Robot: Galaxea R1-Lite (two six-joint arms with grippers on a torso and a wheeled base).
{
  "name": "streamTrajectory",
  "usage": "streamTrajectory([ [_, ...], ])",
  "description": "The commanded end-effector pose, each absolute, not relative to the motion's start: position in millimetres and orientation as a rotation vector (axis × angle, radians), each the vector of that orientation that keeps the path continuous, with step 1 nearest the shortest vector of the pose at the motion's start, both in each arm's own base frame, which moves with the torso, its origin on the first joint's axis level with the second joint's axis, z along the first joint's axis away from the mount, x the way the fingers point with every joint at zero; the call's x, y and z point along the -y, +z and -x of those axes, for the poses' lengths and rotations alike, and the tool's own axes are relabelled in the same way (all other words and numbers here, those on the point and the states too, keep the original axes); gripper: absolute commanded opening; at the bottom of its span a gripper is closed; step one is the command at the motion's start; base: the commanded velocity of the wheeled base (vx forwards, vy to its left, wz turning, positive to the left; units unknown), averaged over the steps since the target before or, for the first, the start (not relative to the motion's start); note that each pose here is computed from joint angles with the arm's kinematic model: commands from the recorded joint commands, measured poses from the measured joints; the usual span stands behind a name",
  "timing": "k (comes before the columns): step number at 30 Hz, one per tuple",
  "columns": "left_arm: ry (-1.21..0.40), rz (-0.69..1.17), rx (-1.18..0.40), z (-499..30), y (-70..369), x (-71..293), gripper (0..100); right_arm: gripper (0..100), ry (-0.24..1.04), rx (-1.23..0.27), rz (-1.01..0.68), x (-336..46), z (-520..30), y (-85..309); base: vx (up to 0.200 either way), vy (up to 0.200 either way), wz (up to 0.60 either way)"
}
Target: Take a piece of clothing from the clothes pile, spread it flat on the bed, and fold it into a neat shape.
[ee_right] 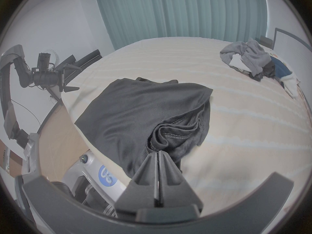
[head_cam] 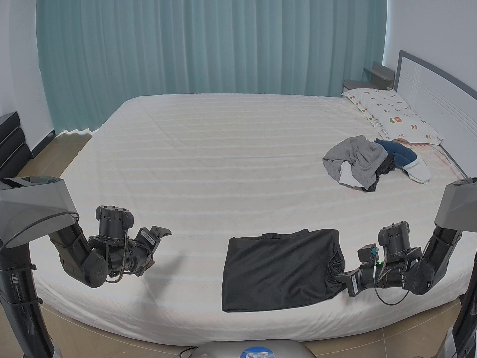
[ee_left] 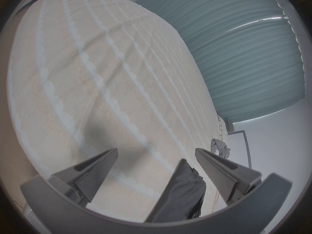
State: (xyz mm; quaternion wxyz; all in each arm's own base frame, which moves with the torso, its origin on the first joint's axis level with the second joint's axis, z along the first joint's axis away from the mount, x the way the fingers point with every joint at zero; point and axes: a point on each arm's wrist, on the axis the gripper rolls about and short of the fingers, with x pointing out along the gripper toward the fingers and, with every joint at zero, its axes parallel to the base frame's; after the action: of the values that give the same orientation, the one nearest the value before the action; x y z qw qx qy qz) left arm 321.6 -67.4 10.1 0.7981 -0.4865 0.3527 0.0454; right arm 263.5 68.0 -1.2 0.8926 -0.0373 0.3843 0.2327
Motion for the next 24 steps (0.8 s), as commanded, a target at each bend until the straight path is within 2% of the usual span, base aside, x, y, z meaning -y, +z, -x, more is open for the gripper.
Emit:
streamTrajectory([
  [1, 0.098, 1.045, -0.757, -321.7, 9.9, 67.2, 100, 0, 0.452, -0.814, 0.053, -52.9, -248.8, -3.8, 0.000, 0.000, 0.00],
  [7, 0.097, 1.044, -0.758, -321.6, 9.9, 67.7, 100, 0, 0.432, -0.826, 0.030, -43.8, -244.5, -20.0, 0.000, 0.000, 0.00],
  [8, 0.097, 1.044, -0.758, -321.6, 9.9, 67.7, 100, 100, 0.432, -0.826, 0.030, -43.8, -244.5, -20.0, 0.000, 0.000, 0.00],
  [10, 0.098, 1.045, -0.757, -321.7, 9.9, 67.2, 100, 100, 0.410, -0.811, 0.014, -35.4, -239.3, -30.2, 0.000, 0.000, 0.00],
  [16, 0.097, 1.044, -0.758, -321.6, 9.9, 67.7, 100, 100, 0.414, -0.750, -0.037, -24.9, -224.0, -27.6, 0.000, 0.000, 0.00],
  [20, 0.097, 1.044, -0.758, -321.6, 9.9, 67.7, 100, 100, 0.401, -0.679, -0.177, -25.3, -227.4, -18.3, 0.000, 0.000, 0.00],
  [24, 0.098, 1.044, -0.759, -321.6, 9.4, 67.7, 100, 100, 0.416, -0.695, -0.293, -38.6, -230.2, -17.7, 0.000, 0.000, 0.00],
])
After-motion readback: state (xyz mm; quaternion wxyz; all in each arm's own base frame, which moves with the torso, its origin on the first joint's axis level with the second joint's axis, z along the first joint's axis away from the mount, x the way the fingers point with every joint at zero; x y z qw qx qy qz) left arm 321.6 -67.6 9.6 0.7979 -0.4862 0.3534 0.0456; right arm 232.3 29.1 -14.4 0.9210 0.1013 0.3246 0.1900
